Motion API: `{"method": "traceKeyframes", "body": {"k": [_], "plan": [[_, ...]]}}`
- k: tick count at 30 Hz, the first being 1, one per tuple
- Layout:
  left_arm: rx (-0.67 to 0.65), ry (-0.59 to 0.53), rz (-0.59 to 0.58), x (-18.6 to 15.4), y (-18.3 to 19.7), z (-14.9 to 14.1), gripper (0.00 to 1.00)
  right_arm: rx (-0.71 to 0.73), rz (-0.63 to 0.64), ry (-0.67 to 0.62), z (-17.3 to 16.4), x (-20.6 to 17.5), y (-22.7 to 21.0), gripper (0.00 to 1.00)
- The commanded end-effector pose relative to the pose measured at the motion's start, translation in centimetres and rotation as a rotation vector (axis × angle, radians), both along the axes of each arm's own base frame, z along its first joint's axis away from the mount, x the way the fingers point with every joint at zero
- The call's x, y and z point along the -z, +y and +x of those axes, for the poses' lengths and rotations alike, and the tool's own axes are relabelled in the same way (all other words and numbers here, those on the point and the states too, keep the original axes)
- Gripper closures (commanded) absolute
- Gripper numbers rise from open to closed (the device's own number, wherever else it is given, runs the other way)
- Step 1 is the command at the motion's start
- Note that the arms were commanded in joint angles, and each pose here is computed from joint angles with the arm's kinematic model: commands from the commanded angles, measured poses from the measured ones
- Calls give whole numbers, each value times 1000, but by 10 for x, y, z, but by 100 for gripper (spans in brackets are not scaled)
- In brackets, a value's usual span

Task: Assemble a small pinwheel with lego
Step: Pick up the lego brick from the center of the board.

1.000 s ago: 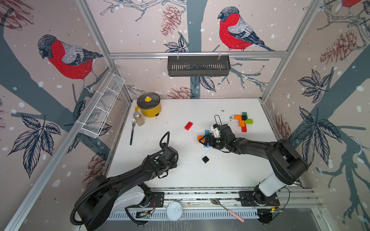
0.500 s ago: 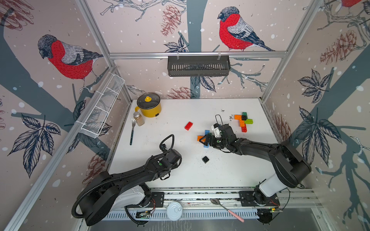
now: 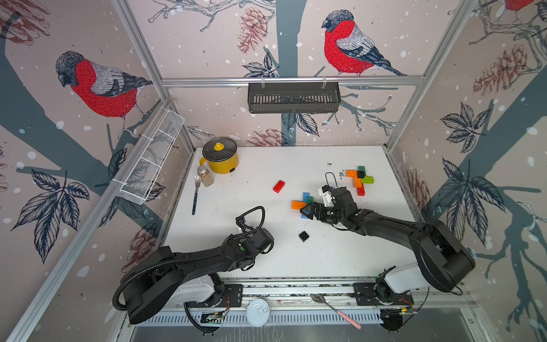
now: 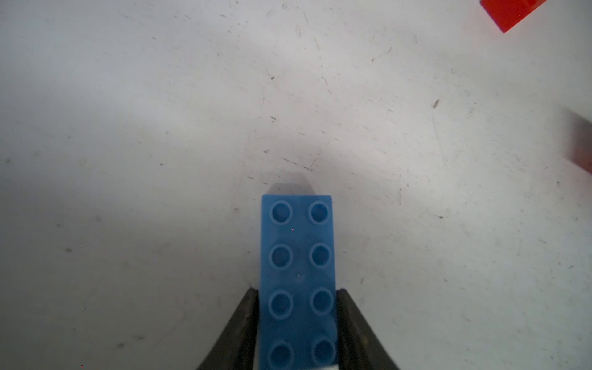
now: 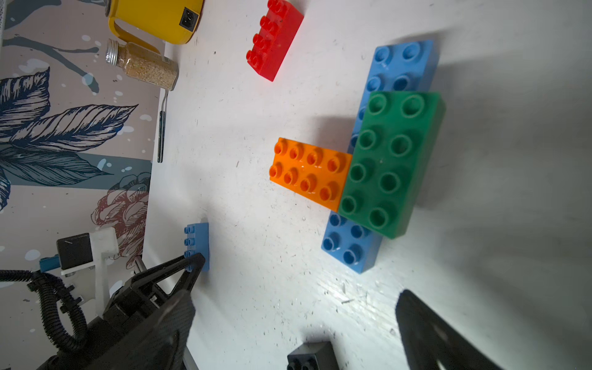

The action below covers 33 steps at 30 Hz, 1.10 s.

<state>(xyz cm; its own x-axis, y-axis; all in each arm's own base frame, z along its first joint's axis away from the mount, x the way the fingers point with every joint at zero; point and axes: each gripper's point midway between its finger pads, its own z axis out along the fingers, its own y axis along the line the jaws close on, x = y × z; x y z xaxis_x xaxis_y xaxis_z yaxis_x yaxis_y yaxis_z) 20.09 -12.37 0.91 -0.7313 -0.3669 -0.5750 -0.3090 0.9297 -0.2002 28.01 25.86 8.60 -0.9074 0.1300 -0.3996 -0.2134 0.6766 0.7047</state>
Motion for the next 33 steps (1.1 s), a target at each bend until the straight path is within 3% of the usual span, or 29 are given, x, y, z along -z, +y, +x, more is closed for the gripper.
{"method": "traceKeyframes", "body": {"k": [1, 7, 13, 17, 23, 33], "plan": [[-15, 174, 61, 26, 21, -34, 60, -17, 7, -7, -2, -2, -1, 1], [1, 182, 73, 30, 21, -37, 60, -30, 24, 3, 1, 1, 4, 1], [87, 154, 96, 20, 4, -29, 69, -21, 1, 0, 7, 7, 2, 1], [199, 91, 57, -4, -22, -16, 75, -32, 4, -6, 14, 10, 6, 1], [496, -41, -126, -54, -83, -9, 75, -60, 41, 8, 15, 13, 24, 1], [734, -126, -156, -92, -130, -2, 76, -110, 78, -30, 16, 1, 39, 1]]}}
